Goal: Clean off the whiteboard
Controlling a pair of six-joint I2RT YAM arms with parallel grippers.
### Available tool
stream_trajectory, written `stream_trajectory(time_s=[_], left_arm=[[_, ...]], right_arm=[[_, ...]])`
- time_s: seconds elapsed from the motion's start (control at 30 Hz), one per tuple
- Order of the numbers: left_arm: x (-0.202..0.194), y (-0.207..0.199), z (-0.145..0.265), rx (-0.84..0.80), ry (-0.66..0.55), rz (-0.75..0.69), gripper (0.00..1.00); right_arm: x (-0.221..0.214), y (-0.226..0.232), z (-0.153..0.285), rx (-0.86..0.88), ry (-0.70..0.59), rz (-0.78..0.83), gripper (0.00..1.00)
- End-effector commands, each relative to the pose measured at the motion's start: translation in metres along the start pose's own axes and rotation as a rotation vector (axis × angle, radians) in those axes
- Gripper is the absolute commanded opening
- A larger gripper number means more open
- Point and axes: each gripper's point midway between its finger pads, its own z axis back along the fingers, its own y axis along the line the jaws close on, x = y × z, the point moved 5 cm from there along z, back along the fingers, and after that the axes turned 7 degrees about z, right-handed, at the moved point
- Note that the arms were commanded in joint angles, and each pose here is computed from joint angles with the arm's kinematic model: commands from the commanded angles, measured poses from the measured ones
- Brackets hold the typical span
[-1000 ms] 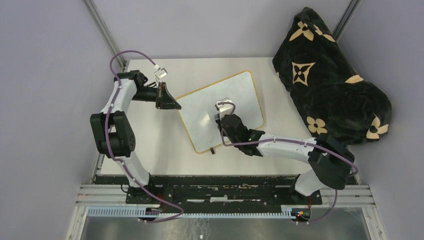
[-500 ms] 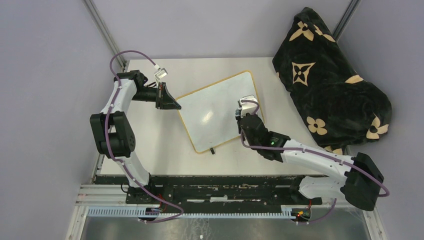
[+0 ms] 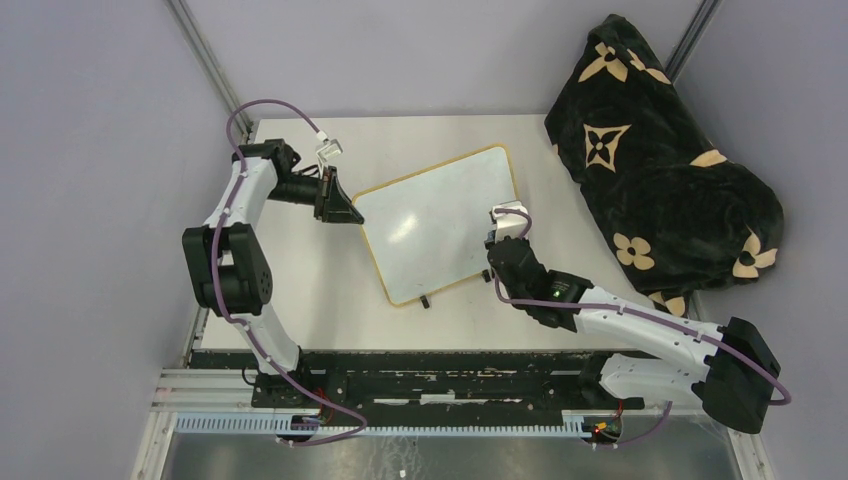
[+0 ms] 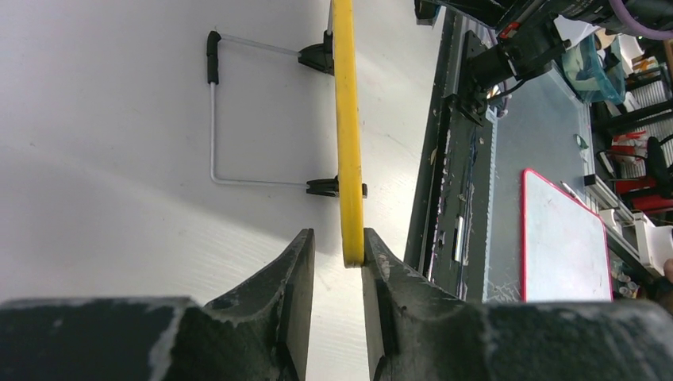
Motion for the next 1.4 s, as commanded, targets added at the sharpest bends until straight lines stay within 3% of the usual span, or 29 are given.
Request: stream_trajectory(time_s=[0.0,0.33,0.5,0.7,0.9,1.07,1.37], left_arm=[[0.021,-0.017,0.012,0.055,-0.014,-0.08,0.35],[0.04,-0.039,0.024,0.121,-0.038,-0.146,0.48],[0.056,-0.051,0.036,0.252,-0.088,-0.186,0.58],[0.065,-0.059,0.058,0.513,-0.19,-0.204,0.62],[0.041,-0.048,0.079,0.799,-0.276,-0.155,0.68],[-0.001,-0.006,0.088,1.013,-0.291,-0.048,0.71],[-0.057,0.053,0.083,1.102,-0.282,0.052,0.71]], right_arm=[[0.009,-0.005,0.002,-0.027,-0.039,-0.049,0.01],[0.007,-0.007,0.004,-0.031,-0.038,-0.047,0.01],[0.009,-0.009,0.005,-0.035,-0.043,-0.052,0.01],[0.014,-0.021,0.015,-0.068,-0.053,-0.075,0.01],[0.013,-0.045,0.031,-0.175,-0.024,-0.112,0.01],[0.003,-0.066,0.038,-0.289,0.049,-0.136,0.03],[-0.018,-0.088,0.032,-0.3,0.216,-0.223,0.09]])
